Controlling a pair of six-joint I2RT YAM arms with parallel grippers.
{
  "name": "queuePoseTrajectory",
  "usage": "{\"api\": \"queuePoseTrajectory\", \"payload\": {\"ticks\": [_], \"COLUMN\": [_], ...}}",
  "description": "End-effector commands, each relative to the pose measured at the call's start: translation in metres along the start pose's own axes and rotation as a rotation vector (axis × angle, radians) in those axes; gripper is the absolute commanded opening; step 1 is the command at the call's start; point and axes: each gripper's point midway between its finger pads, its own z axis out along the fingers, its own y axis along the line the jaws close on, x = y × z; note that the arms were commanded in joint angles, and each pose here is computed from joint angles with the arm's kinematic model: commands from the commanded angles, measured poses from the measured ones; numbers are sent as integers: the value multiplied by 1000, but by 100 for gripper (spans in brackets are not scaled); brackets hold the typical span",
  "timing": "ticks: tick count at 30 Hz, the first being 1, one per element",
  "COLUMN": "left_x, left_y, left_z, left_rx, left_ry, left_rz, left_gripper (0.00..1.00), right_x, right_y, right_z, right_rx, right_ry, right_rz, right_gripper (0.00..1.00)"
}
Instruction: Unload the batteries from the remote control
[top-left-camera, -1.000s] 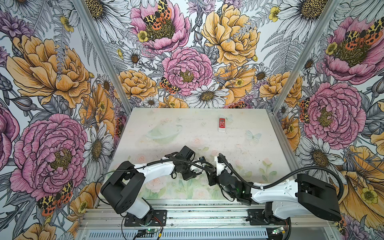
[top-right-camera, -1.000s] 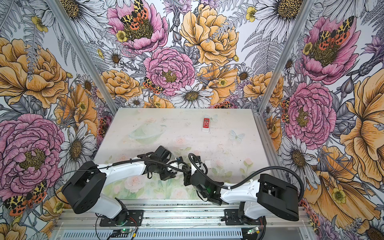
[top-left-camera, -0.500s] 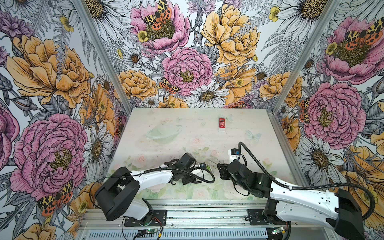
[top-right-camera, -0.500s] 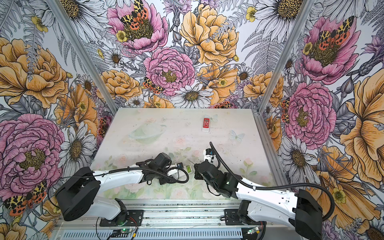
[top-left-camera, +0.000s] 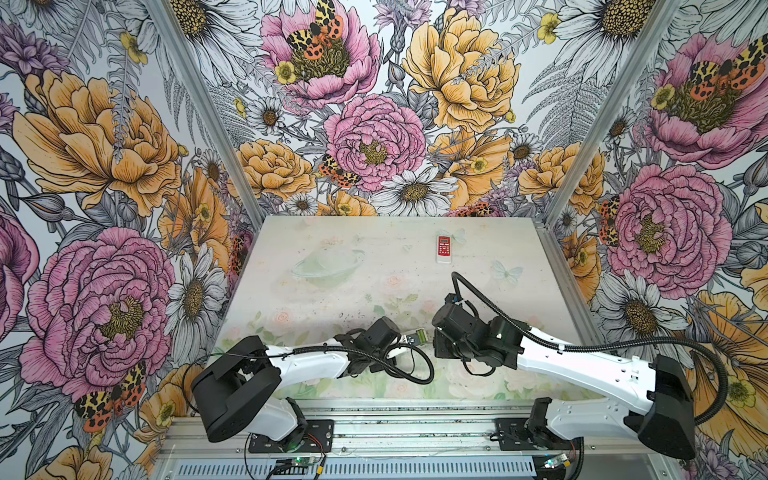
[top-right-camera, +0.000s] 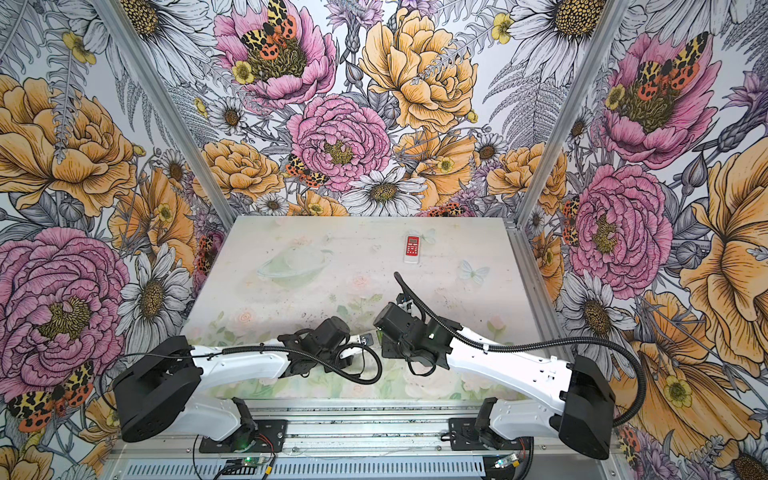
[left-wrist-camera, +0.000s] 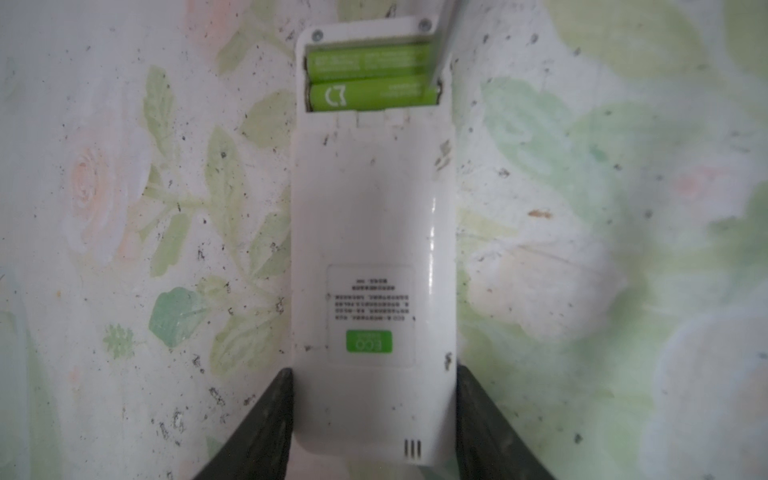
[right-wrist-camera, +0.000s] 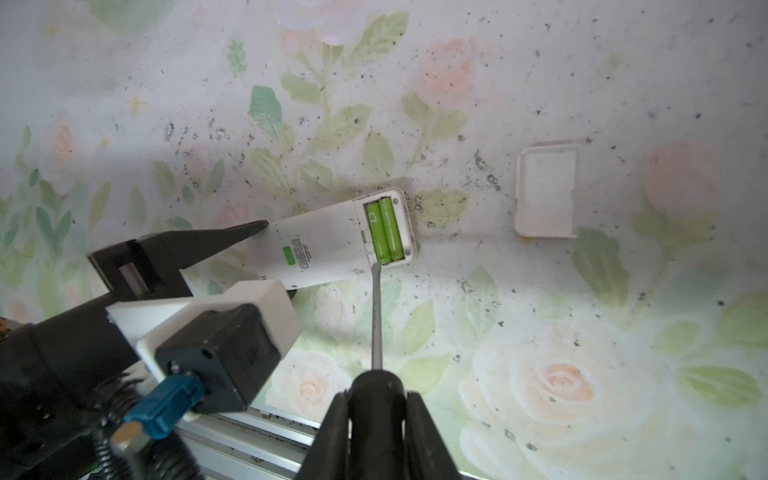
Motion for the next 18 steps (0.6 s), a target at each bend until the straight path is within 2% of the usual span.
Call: {"api": "queuePoseTrajectory", "payload": {"ticks": [1,18], "left_x": [10,10], "left_y": [-8,-11], "left_z": [7,7], "left_rx": [13,27], "left_ry": [33,33], "left_rz": [29,31], "left_gripper": [0,0], "right_x": [-9,-12], "right_y": [-7,9], "right_z": [-11,3], "right_rx": [53,39], "right_ry": [-15,40], "right_rz": [-6,-37], "right_gripper": [0,0]}}
